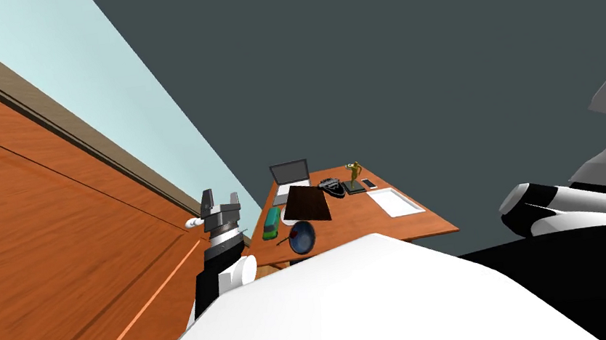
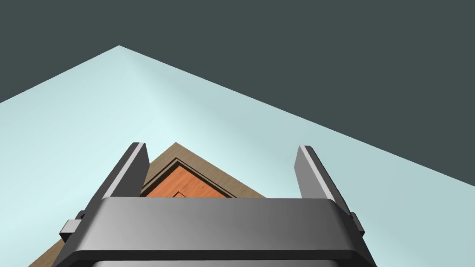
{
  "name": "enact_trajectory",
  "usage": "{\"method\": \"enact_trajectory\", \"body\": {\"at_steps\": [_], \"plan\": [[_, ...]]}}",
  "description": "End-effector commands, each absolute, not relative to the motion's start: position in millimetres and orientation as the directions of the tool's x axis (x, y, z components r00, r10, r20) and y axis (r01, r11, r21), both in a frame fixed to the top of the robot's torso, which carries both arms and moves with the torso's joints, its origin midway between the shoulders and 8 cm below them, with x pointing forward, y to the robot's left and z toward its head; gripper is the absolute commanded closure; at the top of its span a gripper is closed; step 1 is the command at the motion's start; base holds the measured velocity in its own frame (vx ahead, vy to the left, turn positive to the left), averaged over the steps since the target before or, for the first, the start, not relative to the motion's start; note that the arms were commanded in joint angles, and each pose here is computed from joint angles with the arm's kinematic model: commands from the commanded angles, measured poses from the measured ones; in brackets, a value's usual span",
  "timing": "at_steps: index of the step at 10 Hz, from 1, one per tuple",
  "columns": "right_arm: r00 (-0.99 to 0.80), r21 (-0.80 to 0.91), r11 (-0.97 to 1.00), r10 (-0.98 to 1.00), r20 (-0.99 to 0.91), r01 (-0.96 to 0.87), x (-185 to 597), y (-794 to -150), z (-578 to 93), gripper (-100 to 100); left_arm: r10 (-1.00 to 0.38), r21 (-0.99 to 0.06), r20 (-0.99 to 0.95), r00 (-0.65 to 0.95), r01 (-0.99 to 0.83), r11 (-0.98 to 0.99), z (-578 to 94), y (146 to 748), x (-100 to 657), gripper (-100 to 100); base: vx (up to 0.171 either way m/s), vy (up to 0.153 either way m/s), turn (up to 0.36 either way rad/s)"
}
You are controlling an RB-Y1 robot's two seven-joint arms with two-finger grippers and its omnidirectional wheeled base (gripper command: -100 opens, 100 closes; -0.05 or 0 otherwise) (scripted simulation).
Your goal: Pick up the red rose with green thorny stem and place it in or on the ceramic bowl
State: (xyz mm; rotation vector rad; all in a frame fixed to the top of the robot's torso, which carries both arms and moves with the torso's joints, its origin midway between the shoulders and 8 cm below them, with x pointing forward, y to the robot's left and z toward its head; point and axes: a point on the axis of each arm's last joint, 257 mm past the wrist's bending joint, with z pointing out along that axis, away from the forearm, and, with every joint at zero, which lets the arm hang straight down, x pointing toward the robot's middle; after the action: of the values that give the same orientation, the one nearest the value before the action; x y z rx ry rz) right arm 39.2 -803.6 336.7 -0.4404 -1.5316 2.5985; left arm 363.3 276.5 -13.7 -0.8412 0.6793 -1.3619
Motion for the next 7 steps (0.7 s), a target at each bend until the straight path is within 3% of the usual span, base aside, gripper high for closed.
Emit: {"method": "enact_trajectory", "body": {"at_steps": [1, 2, 7], "plan": [[-0.954, -0.868, -0.492, 0.224, -0.199, 0.065, 39.2, -803.6, 336.7, -100, -0.993, -0.834, 0.057, 0.106, 0.552, 0.011, -13.7, 276.5, 363.3, 0, -0.107, -0.045, -0.013], [-0.953, -0.869, -0.49, 0.225, -0.201, 0.068, 38.4, -803.7, 336.8, 0, -0.993, -0.834, 0.057, 0.106, 0.551, 0.011, -13.8, 276.5, 363.3, 0, -0.02, -0.007, -0.001], [-0.953, -0.869, -0.49, 0.225, -0.201, 0.068, 38.2, -803.7, 336.7, 0, -0.993, -0.834, 0.057, 0.106, 0.551, 0.011, -13.8, 276.5, 363.2, 0, -0.002, -0.001, -0.001]]}}
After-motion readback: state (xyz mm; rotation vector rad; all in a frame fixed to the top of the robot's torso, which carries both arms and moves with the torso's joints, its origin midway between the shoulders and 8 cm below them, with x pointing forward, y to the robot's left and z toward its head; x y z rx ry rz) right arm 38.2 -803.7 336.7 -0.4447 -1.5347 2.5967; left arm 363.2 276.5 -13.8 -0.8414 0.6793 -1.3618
